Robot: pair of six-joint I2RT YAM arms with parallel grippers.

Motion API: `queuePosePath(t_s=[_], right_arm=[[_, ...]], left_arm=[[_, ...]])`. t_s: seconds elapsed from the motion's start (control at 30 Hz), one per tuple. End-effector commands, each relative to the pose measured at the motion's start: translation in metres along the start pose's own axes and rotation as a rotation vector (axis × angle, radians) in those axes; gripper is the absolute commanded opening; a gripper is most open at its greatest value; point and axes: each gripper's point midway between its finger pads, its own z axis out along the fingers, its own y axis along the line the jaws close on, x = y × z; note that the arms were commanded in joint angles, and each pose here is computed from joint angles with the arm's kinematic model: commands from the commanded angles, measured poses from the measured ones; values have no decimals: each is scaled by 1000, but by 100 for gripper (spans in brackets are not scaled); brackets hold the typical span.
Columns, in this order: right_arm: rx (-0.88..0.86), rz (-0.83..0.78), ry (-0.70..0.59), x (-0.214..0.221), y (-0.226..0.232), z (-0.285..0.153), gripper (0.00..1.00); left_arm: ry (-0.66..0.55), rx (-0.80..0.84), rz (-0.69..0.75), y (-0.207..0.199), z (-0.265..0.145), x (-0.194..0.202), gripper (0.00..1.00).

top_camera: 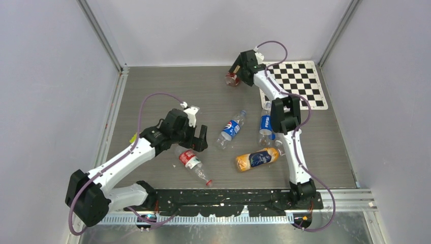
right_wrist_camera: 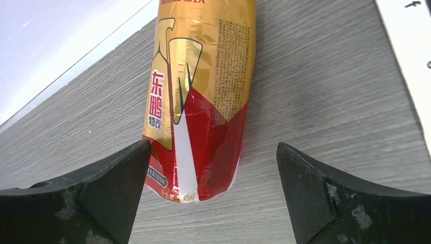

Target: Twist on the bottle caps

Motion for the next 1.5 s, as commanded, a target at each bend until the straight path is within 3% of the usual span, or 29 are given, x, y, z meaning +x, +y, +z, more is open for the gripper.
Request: queuePosePath(t_s=[0.0, 0.2, 0.4, 0.57, 0.87, 1.03, 1.23, 1.47], right_arm=[[-39, -8, -10, 1, 7, 13, 98], [-122, -40, 42, 20, 14, 20, 91], [-218, -101, 85, 31, 31, 11, 77], [-259, -192, 119, 43, 37, -22, 49], [-428, -410, 126, 60, 50, -126, 32], [-563, -525, 72, 76, 61, -185, 29], [-793, -697, -195, 79, 93, -274, 30], [-967, -756, -272, 106, 103, -333, 29]], left_arm=[[2, -17, -32, -2, -7, -11, 100], [8, -21, -53, -2, -5, -9, 100], [-36, -33, -83, -3, -12, -21, 100], [-74, -60, -98, 0, -21, -34, 100], [-225, -115, -162, 15, -53, -84, 100], [-350, -108, -229, 19, -83, -134, 98], [-479, -32, -302, 7, -111, -190, 97], [-594, 52, -356, -4, -127, -231, 95]])
